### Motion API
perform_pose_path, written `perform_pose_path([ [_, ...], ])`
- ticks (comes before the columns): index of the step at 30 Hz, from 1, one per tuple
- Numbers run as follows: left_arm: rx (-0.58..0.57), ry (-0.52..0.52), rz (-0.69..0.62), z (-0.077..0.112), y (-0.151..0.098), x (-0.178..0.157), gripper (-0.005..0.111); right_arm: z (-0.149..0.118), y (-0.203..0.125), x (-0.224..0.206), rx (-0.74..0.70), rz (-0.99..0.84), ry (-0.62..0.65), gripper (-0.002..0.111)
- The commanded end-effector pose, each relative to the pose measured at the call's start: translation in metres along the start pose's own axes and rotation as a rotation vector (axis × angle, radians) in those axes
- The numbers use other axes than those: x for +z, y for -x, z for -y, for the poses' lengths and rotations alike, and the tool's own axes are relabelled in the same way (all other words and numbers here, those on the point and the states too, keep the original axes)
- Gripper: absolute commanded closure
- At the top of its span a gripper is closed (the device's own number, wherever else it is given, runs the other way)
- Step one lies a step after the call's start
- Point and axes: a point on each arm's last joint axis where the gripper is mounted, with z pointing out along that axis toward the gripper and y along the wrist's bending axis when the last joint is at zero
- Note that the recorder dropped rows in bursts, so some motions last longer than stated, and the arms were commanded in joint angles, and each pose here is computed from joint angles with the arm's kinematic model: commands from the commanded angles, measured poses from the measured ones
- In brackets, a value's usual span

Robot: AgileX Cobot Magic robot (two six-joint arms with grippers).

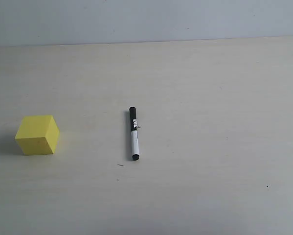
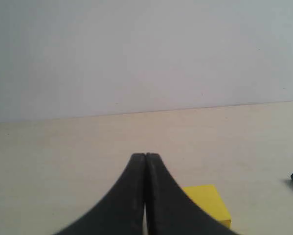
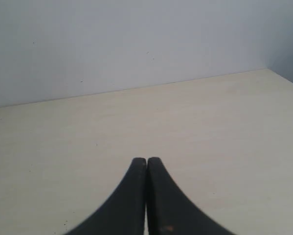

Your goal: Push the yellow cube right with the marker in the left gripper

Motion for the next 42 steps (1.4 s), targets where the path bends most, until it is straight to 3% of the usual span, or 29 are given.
perform_pose_path([
  [1,-0.009,0.002,0.006,0.0,-0.001,0.0,0.107,0.001,-0.001,0.0,-0.013,0.004,-0.006,0.108],
  [23,-0.009,0.002,0.006,0.0,-0.001,0.0,0.107,0.001,-0.001,0.0,-0.013,0.004,-0.006,0.108],
  [24,-0.13,-0.007,0.01,0.001,0.0,0.0,0.107,0.001,-0.001,0.0,-0.013,0.004,-0.006,0.108],
  [30,-0.447,-0.028,0.067,0.001,0.005,-0.001,0.107,0.001,-0.001,0.0,-0.013,0.004,-0.006,0.108],
  [32,-0.519,-0.033,0.08,0.001,0.007,-0.001,0.107,0.001,-0.001,0.0,-0.013,0.004,-0.006,0.108],
  [37,-0.553,0.003,0.204,-0.005,0.016,-0.002,0.107,0.001,-0.001,0.0,-0.013,0.004,-0.006,0.108],
  [40,-0.741,0.009,0.331,-0.011,0.028,-0.006,0.107,0.001,-0.001,0.0,-0.013,0.004,-0.006,0.108],
  [42,-0.807,0.0,0.425,-0.015,0.041,-0.01,0.107,0.001,-0.001,0.0,-0.013,0.004,-0.006,0.108],
])
